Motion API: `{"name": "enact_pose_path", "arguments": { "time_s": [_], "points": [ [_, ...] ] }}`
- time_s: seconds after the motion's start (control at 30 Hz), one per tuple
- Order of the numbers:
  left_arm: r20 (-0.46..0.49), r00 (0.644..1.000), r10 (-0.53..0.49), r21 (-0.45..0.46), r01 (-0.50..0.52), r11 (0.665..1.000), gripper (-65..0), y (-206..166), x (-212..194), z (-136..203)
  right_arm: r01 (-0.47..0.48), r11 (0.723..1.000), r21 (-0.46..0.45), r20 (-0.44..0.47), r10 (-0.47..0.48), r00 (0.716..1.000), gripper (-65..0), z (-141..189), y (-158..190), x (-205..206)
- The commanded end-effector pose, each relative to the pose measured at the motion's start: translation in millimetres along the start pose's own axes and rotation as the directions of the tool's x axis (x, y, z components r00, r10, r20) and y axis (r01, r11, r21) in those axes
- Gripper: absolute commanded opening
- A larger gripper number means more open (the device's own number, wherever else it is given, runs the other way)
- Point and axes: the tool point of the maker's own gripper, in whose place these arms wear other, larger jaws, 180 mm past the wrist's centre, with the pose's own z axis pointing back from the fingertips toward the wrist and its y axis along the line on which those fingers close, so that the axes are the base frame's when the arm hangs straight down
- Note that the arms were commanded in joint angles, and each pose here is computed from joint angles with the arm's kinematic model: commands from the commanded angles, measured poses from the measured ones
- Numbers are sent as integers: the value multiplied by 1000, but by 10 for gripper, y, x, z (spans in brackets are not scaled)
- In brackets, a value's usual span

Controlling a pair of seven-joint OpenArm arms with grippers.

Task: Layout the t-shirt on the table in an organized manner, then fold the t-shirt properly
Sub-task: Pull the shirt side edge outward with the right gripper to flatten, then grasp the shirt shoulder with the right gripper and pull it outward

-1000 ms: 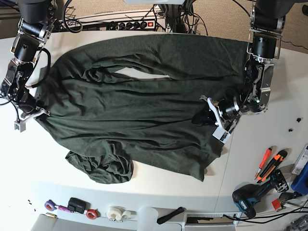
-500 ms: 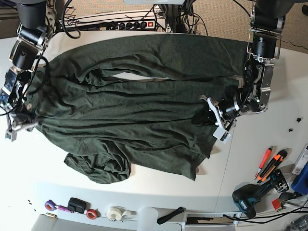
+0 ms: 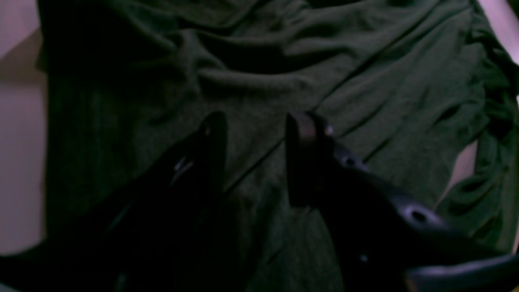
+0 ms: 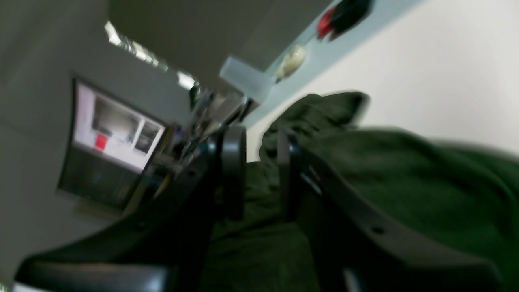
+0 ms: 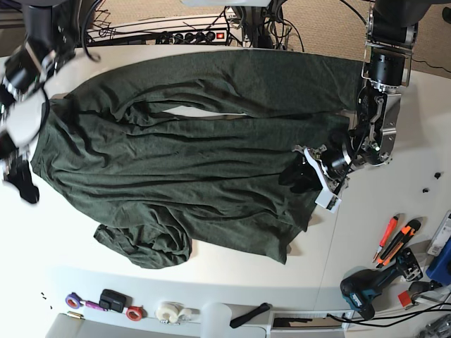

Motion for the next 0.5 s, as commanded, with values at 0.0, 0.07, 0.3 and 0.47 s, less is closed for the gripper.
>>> {"name": "enact_pose_path", "arguments": {
  "time_s": [0.0,0.07,0.3,0.47],
  "points": [
    [63,998,-20,-8,20,1000,-401,17,235,36,-28,1000,-10,35,28,999,-504,158,-4,118],
    [64,998,-20,-10,20,1000,-401,10,238,33,24,999,-46,50,-22,998,-504,419,-178,-52],
    [69,997,-15,-17,16,1000,-401,-23,243,6,112,967,-228,95,-92,991,-504,1308,-591,-511],
    [73,997,-11,-22,13,1000,-401,-46,247,-13,42,952,-304,14,-39,999,-504,1587,-482,-906]
  ]
}}
